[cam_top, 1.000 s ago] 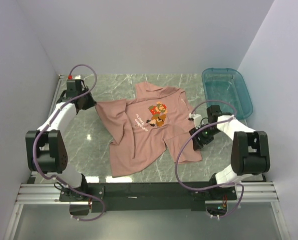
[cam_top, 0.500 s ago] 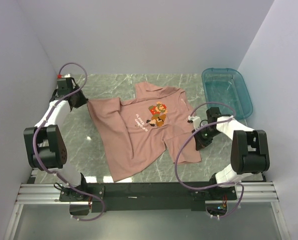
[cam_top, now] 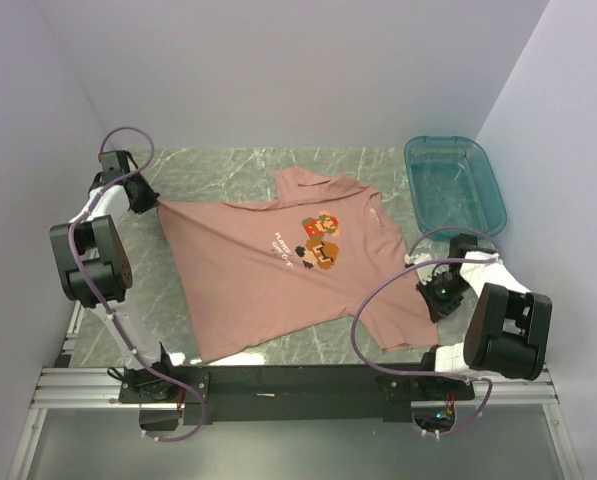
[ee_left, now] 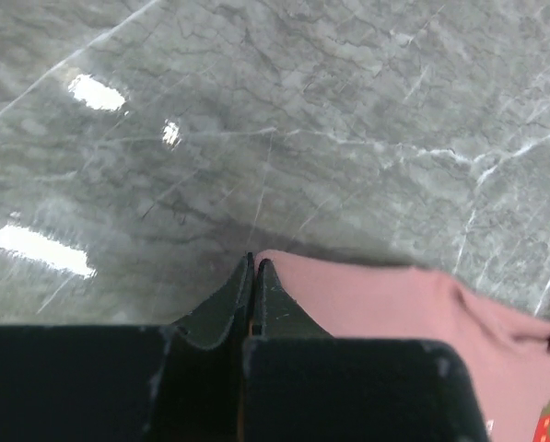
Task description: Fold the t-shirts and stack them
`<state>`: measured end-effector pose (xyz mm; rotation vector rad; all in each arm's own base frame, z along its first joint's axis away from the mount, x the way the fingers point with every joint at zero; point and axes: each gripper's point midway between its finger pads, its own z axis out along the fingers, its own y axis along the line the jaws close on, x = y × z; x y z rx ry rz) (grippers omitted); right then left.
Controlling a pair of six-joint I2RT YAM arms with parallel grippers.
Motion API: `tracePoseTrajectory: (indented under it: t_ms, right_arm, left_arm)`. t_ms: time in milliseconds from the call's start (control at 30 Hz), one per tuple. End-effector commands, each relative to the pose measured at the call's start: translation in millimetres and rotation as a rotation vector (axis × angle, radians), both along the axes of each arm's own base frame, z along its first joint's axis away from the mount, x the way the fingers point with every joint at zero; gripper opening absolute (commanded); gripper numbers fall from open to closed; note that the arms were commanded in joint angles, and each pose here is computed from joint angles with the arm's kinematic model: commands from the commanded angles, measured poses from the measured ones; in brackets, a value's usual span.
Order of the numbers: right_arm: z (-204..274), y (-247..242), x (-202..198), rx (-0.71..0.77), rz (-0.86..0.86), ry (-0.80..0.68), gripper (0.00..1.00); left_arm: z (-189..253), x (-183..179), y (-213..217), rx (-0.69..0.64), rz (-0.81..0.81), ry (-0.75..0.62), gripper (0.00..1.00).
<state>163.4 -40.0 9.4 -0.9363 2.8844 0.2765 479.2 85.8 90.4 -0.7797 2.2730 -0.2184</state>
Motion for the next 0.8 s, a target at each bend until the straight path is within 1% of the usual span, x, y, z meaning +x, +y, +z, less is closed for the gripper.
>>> tracePoseTrajectory:
  t_ms: [0, 200, 333, 367, 400, 433, 467, 500, 533, 567, 600, 633, 667, 700, 733, 767]
  right_arm:
    - [2.9, -23.8, -30.7, -0.099, 0.074, 0.071, 0.00]
    - [7.2, -39.3, -43.9, -0.163, 0.086, 0.074, 0.00]
    - [13.7, -32.5, -50.8, -0.120, 0.114, 0.083, 0.00]
    - [19.0, -28.4, -42.3, -0.092, 0.107, 0.048, 0.02]
    - [25.4, -23.9, -39.9, -0.069, 0.102, 0.028, 0.17]
    - [31.3, -21.1, -34.1, -0.052, 0.097, 0.003, 0.27]
    - [45.3, -12.5, -14.5, -0.002, 0.094, -0.074, 0.44]
    - [54.7, -6.2, -6.9, 0.028, 0.097, -0.098, 0.49]
    - [62.8, 0.6, 2.4, 0.056, 0.091, -0.121, 0.51]
    - [79.6, 6.3, 22.4, 0.072, 0.106, -0.175, 0.52]
    - [84.6, 27.3, 35.8, 0.129, 0.155, -0.186, 0.52]
    - [91.7, 41.3, 47.0, 0.158, 0.150, -0.197, 0.52]
    - [107.5, 52.3, 69.0, 0.171, 0.166, -0.251, 0.52]
    - [109.7, 81.5, 86.7, 0.221, 0.187, -0.256, 0.52]
    - [115.7, 91.5, 102.6, 0.241, 0.181, -0.279, 0.52]
    - [126.2, 110.0, 131.6, 0.264, 0.197, -0.308, 0.52]
  left_arm:
    - [22.1, 21.9, 7.7, 0.022, 0.011, -0.056, 0.00]
    - [13.1, 31.0, 5.7, 0.005, -0.006, -0.044, 0.00]
    - [0.6, 29.2, -3.6, -0.031, -0.033, -0.033, 0.00]
    - [-1.1, 27.9, -4.5, -0.034, -0.035, -0.030, 0.00]
    - [-2.4, 26.6, -5.9, -0.036, -0.037, -0.029, 0.00]
    - [-4.8, 21.8, -7.9, -0.040, -0.040, -0.024, 0.00]
    - [-5.1, 21.1, -8.8, -0.043, -0.040, -0.030, 0.00]
    - [-4.8, 19.7, -10.1, -0.049, -0.040, -0.034, 0.00]
    - [-7.2, 13.7, -11.5, -0.055, -0.038, -0.028, 0.00]
    - [-7.4, 13.6, -14.2, -0.063, -0.045, -0.037, 0.00]
    - [-8.2, 11.1, -17.0, -0.066, -0.050, -0.034, 0.00]
    - [-9.4, 7.7, -18.5, -0.066, -0.053, -0.028, 0.00]
    - [-10.6, 6.3, -20.1, -0.068, -0.058, -0.024, 0.00]
    - [-10.3, 4.6, -22.4, -0.067, -0.067, -0.023, 0.00]
    - [-10.2, 3.6, -22.8, -0.068, -0.069, -0.022, 0.00]
    - [-9.3, 3.3, -24.1, -0.068, -0.074, -0.024, 0.00]
